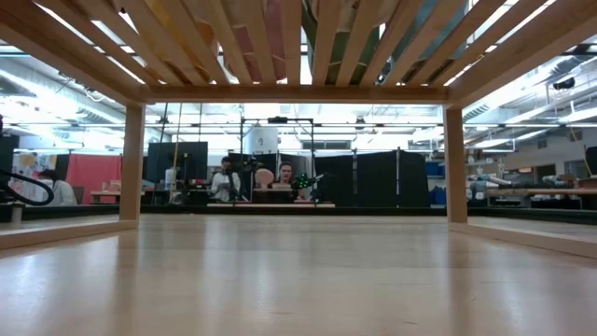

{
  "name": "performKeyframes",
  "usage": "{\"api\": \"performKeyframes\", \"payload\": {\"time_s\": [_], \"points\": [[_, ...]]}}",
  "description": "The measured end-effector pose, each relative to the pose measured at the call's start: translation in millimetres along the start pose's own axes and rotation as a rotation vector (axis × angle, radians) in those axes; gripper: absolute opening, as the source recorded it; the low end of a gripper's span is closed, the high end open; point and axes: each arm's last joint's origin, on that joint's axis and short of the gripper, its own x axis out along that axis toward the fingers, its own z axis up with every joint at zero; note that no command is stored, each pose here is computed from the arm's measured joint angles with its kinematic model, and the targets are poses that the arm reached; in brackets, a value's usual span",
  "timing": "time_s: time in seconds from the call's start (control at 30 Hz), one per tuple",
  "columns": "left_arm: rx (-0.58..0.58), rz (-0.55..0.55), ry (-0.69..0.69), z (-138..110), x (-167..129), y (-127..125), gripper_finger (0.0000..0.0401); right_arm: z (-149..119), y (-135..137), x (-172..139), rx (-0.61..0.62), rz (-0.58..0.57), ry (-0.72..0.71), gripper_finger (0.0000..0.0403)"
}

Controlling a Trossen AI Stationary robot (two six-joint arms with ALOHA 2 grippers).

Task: Place coffee mugs
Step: Put the orange patterned mug on the shelf

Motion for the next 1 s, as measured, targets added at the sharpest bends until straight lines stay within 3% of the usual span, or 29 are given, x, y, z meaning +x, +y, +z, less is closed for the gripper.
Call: {"api": "performKeyframes", "payload": {"time_s": [0.23,0.7,1.0], "points": [[0.000,0.000,0.000,0.0,0.0,0.0,0.0114,0.0,0.0,0.0,-0.001,0.000,0.000,0.0133],[0.000,0.000,0.000,0.0,0.0,0.0,0.0114,0.5,0.8,-5.5,0.002,0.012,-0.016,0.0134],[0.000,0.000,0.001,0.0,0.1,0.0,0.0114,-5.6,-4.8,-27.0,0.130,0.080,-0.034,0.0134]]}}
